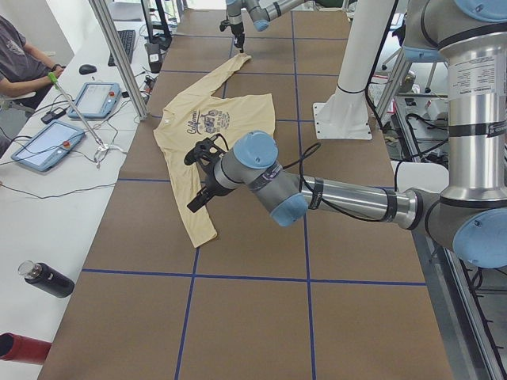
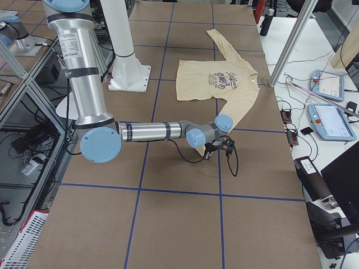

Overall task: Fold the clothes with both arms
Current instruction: 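Carry the grasped sleeve across the shirt chest with the right gripper, then release the sleeve and raise the right gripper away from the shirt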

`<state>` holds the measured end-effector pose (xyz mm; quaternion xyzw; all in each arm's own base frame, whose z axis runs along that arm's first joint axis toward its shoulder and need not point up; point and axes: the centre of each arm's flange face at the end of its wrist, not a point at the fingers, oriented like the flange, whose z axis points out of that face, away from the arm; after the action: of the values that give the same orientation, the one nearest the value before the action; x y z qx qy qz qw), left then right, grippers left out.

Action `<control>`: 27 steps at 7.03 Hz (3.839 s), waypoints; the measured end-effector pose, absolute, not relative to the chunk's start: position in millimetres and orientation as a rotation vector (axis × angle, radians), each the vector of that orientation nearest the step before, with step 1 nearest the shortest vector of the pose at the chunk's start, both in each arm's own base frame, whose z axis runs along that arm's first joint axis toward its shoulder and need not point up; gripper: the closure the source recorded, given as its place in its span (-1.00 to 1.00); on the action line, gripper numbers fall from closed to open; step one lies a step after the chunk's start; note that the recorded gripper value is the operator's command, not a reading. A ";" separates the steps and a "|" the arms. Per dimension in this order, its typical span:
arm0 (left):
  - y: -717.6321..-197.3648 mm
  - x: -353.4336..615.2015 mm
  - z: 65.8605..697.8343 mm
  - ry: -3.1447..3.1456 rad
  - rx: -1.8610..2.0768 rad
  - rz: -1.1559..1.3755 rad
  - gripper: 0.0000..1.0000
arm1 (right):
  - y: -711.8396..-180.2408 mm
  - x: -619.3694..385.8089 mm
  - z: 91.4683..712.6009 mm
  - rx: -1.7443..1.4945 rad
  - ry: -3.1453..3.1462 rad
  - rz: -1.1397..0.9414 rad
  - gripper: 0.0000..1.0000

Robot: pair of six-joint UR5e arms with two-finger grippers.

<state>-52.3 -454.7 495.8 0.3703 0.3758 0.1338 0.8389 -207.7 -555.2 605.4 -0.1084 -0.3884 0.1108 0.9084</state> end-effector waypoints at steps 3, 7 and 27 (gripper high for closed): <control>-453.6 -52.3 500.9 0.795 0.776 0.281 -0.99 | -588.2 -252.9 449.3 -0.149 -0.926 0.328 1.00; -450.1 -51.9 503.6 0.794 0.772 0.282 -0.99 | -630.8 -456.4 180.6 -0.020 -1.016 0.485 1.00; -534.6 82.2 611.0 0.971 0.356 0.246 -0.39 | -517.3 -321.1 287.9 0.021 -1.040 0.317 -0.99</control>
<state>82.2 -534.6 611.0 0.1696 0.4631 0.1172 0.8620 -321.1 -517.3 287.9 0.0098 -0.4948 0.1510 0.8558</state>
